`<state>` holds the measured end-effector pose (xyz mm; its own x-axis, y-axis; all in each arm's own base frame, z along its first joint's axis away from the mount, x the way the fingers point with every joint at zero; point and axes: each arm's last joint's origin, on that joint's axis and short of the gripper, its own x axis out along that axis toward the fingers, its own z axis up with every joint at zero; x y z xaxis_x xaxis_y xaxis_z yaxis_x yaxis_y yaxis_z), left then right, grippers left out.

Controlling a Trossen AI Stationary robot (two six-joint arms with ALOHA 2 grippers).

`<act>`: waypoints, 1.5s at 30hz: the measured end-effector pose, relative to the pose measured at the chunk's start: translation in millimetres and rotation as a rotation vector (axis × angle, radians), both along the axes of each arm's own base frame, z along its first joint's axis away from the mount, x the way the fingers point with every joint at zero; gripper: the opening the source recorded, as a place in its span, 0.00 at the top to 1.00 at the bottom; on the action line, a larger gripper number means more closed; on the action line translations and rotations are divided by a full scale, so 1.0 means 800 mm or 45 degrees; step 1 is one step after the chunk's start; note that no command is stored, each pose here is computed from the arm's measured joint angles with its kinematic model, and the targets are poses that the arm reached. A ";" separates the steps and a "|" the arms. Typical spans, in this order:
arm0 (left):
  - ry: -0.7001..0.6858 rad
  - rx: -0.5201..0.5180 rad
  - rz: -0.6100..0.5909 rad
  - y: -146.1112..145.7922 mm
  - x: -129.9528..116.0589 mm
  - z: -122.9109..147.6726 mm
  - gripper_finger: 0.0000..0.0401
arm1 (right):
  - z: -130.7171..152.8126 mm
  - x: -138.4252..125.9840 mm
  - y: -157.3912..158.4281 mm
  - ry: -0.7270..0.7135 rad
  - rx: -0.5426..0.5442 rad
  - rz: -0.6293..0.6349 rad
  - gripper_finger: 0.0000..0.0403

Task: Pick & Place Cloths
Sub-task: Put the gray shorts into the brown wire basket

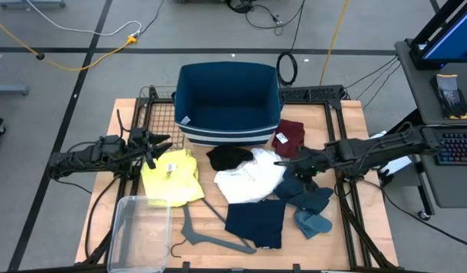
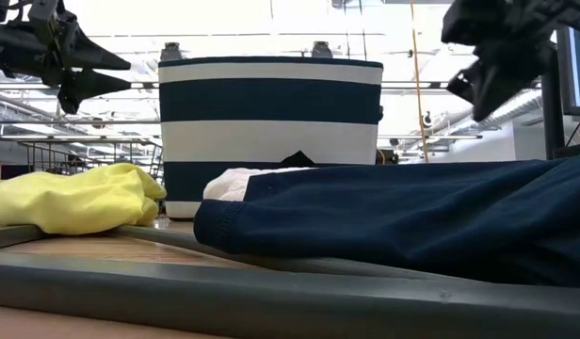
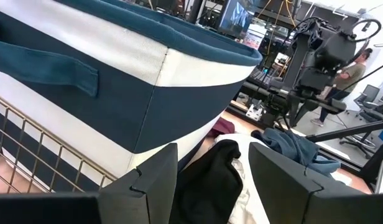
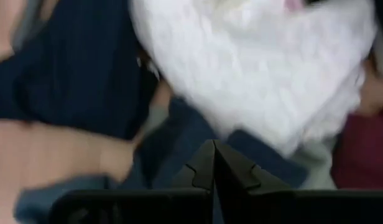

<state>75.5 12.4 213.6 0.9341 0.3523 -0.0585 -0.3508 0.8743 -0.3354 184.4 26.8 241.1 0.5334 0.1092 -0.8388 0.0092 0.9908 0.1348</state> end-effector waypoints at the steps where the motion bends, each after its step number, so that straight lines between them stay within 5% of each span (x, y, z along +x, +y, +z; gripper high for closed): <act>1: 0.000 0.000 0.000 0.000 0.000 0.000 0.50 | -0.002 -0.002 0.000 0.036 -0.002 0.001 1.00; 14: 0.009 0.026 -0.002 0.000 0.000 0.000 0.50 | -0.015 -0.027 -0.001 0.411 0.225 -0.218 0.95; 31: 0.012 0.031 -0.002 0.000 0.000 0.000 0.50 | -0.048 -0.041 -0.002 0.534 0.237 -0.245 0.48; 45: 0.011 0.031 -0.001 0.000 0.000 0.000 0.50 | -0.122 -0.057 -0.004 0.528 0.321 -0.434 0.53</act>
<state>75.5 12.4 213.6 0.9340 0.3527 -0.0579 -0.3525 0.8826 -0.3111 138.7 23.6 143.3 0.2065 0.2123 -0.9551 0.4235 0.8606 0.2829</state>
